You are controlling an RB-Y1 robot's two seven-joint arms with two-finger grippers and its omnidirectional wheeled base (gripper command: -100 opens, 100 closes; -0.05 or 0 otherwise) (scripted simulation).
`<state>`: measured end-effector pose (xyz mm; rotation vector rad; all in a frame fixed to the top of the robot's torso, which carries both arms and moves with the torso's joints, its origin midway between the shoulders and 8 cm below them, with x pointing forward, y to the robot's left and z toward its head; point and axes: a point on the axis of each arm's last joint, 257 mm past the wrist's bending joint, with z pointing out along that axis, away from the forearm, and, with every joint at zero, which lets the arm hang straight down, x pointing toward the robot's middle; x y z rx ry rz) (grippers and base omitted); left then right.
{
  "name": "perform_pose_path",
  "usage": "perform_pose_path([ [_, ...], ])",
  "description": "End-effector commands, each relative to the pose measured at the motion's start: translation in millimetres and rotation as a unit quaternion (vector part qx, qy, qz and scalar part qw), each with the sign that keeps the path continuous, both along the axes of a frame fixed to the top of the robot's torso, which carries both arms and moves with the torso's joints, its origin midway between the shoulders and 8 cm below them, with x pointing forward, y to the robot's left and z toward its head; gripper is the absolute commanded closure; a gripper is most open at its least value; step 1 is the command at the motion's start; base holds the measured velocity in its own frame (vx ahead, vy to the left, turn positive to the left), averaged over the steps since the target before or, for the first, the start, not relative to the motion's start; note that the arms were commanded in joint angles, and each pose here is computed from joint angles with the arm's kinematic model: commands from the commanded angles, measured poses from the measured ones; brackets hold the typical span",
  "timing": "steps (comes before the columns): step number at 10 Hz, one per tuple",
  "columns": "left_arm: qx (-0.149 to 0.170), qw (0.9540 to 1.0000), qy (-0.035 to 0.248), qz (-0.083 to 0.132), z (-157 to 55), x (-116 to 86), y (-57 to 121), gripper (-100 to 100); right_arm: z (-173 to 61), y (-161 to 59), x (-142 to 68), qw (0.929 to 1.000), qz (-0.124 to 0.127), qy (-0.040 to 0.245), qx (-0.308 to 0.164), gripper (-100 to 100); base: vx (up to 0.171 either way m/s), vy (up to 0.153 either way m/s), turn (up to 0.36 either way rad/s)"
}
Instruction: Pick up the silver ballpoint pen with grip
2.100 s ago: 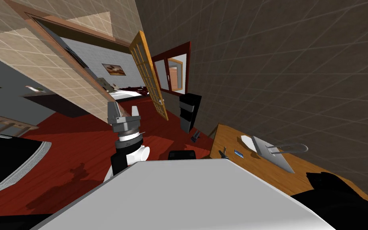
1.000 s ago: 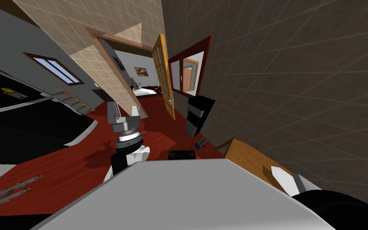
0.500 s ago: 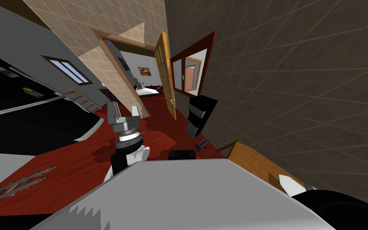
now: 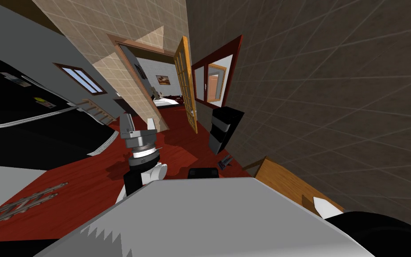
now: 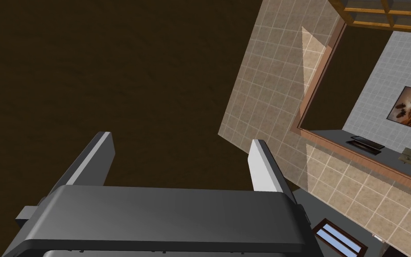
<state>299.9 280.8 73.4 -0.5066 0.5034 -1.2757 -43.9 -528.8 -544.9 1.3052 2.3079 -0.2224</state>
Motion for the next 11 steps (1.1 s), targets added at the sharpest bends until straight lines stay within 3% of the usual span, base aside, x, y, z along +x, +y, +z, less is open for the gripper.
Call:
perform_pose_path([
  [1,0.000,1.0000,0.000,0.000,0,0,0.0,0,0,0,0,1.0000,0.000,0.000,0.000,100,0.000,0.000,0.000],
  [4,0.000,1.0000,0.000,0.000,0,0,0.0,0,0,0,-1,1.0000,-0.001,0.001,0.000,100,0.001,0.001,0.004],
  [5,0.000,1.0000,0.000,0.000,0,0,0.0,0,0,0,-1,1.0000,-0.001,0.001,0.000,0,0.000,0.000,0.000],
  [6,0.000,1.0000,0.000,0.000,0,0,0.0,0,7,0,-4,1.0000,0.002,0.000,-0.001,100,0.008,-0.008,-0.045],
  [10,0.000,1.0000,0.000,0.000,0,0,0.0,0,16,0,-9,1.0000,0.006,0.000,-0.002,100,0.012,-0.001,-0.038],
  [11,0.000,1.0000,0.000,0.000,0,0,0.0,0,17,0,-9,1.0000,0.006,0.000,-0.002,0,0.000,0.000,0.000],
])
